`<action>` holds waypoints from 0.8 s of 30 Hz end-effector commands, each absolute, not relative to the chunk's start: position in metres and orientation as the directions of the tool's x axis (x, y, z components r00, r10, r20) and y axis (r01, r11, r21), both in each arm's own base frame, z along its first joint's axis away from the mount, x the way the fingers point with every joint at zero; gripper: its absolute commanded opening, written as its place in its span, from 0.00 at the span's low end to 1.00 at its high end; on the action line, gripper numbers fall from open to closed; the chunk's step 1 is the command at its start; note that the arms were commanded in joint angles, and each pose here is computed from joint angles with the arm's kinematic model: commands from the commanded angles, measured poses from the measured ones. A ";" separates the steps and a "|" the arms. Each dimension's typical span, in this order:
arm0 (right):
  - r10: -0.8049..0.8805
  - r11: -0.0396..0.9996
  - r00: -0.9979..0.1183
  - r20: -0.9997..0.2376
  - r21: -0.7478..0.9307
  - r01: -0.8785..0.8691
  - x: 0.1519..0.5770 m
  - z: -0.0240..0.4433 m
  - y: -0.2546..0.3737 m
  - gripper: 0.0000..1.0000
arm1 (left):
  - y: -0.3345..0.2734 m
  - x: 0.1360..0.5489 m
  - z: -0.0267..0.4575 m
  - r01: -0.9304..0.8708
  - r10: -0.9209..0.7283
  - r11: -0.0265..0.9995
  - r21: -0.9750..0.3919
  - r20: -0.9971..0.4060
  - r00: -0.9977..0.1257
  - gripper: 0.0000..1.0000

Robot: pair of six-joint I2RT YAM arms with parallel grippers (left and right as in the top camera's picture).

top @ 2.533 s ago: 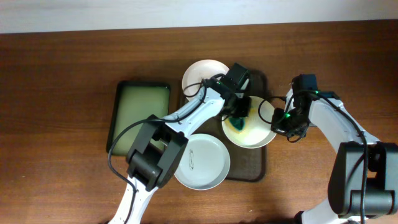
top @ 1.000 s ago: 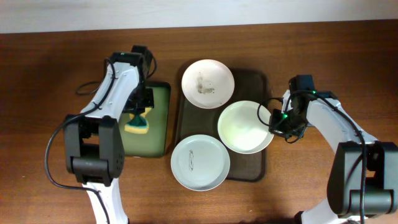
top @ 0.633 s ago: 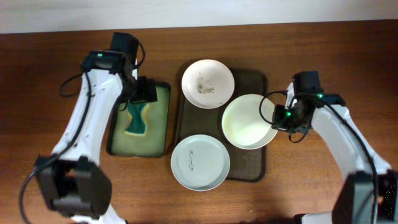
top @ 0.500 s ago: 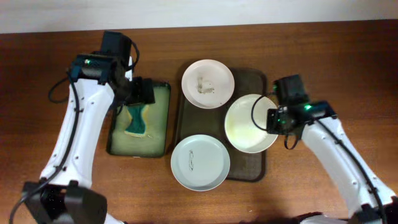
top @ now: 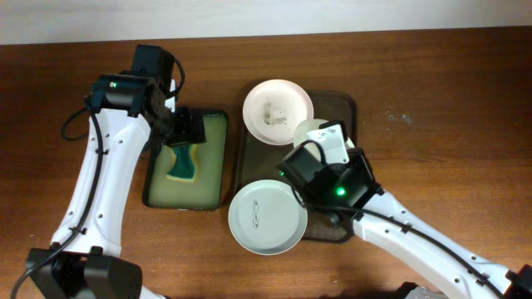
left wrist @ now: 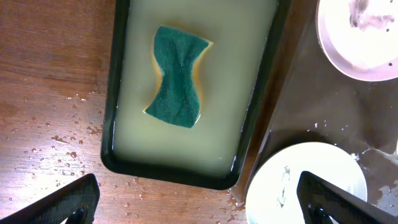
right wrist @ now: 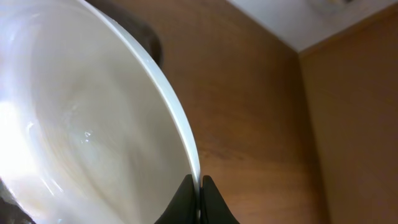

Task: Clean dirty plates on tray and stack at the side
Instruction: 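Lift the cleaned plate with the right gripper and place it right of the tray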

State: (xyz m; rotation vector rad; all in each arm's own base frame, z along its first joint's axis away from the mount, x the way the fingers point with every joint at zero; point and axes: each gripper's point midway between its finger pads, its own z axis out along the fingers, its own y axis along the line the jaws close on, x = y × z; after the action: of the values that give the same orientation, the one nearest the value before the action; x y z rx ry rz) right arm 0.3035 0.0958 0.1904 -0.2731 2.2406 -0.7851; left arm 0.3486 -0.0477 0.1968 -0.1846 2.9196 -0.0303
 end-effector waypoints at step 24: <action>-0.097 0.867 -0.782 -0.616 -0.439 0.238 0.328 0.195 0.025 0.04 | -0.049 0.347 0.202 -0.116 -0.123 0.992 -0.047 -0.224 -0.967 1.00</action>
State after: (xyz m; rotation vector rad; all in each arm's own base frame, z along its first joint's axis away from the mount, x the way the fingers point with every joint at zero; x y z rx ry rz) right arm 0.3169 0.0661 0.2109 -0.1346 2.2023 -0.8636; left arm 0.3484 -0.0477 0.1966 -0.1852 2.9203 -0.0301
